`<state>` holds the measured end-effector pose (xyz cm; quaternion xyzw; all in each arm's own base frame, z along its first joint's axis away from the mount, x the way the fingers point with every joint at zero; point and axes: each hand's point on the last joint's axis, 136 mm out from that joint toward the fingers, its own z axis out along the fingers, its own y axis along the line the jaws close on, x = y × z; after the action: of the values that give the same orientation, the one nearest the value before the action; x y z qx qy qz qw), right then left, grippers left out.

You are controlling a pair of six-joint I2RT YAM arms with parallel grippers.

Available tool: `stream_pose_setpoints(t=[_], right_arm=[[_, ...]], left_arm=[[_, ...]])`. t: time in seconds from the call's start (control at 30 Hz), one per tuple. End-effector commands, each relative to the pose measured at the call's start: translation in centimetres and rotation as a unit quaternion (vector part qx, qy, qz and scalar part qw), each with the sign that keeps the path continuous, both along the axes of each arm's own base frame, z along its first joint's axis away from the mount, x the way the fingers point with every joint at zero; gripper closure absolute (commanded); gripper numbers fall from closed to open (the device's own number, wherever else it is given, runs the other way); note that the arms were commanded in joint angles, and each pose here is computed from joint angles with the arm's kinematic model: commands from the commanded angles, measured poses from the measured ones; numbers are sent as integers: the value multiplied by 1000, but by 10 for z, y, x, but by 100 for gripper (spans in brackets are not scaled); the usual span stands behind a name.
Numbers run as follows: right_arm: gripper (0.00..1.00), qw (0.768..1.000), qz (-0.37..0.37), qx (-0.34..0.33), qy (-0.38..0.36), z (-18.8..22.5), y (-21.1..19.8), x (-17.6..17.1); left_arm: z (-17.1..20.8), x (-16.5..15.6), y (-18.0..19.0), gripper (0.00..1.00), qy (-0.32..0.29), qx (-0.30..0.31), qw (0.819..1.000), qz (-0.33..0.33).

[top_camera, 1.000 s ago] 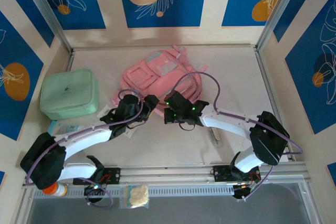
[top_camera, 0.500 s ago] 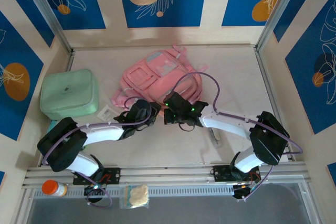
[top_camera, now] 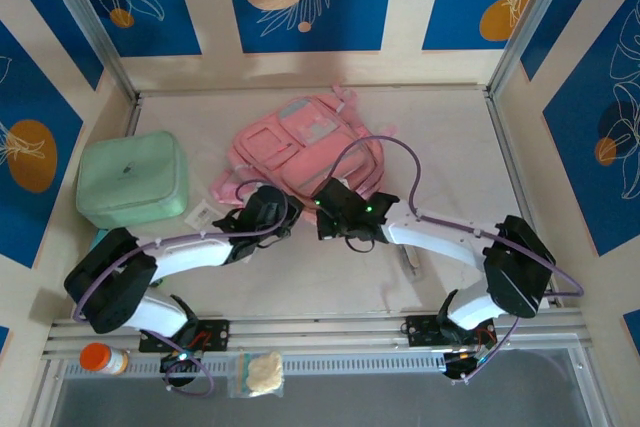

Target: Pack books, pencil case, and school supplies into a backpack

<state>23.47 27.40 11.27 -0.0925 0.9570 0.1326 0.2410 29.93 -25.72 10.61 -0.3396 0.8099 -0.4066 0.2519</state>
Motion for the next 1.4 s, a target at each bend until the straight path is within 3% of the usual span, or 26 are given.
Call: stream_pose_setpoints(t=[0.0, 0.27, 0.63, 0.8, 0.9, 1.17, 1.37], right_arm=[[100, 999, -20, -45, 8, 4, -43, -13], [100, 998, -27, -52, 14, 7, -79, -10], [100, 992, 113, 54, 13, 21, 4, -8], [71, 986, 142, 79, 24, 28, 22, 13], [63, 984, 161, 65, 26, 14, 27, 21], [55, 981, 191, 24, 25, -11, 37, 25], [62, 980, 198, -6, 21, -24, 47, 35]], left_arm=[[7, 19, 41, 100, -21, 61, 997, 31], [15, 40, 78, 100, -19, 59, 998, 10], [37, 56, 88, 100, -37, 60, 997, -14], [35, 55, 87, 100, -35, 57, 998, -19], [33, 56, 86, 100, -34, 54, 998, -17], [27, 54, 86, 100, -27, 48, 998, -13], [25, 53, 87, 100, -30, 37, 999, -7]])
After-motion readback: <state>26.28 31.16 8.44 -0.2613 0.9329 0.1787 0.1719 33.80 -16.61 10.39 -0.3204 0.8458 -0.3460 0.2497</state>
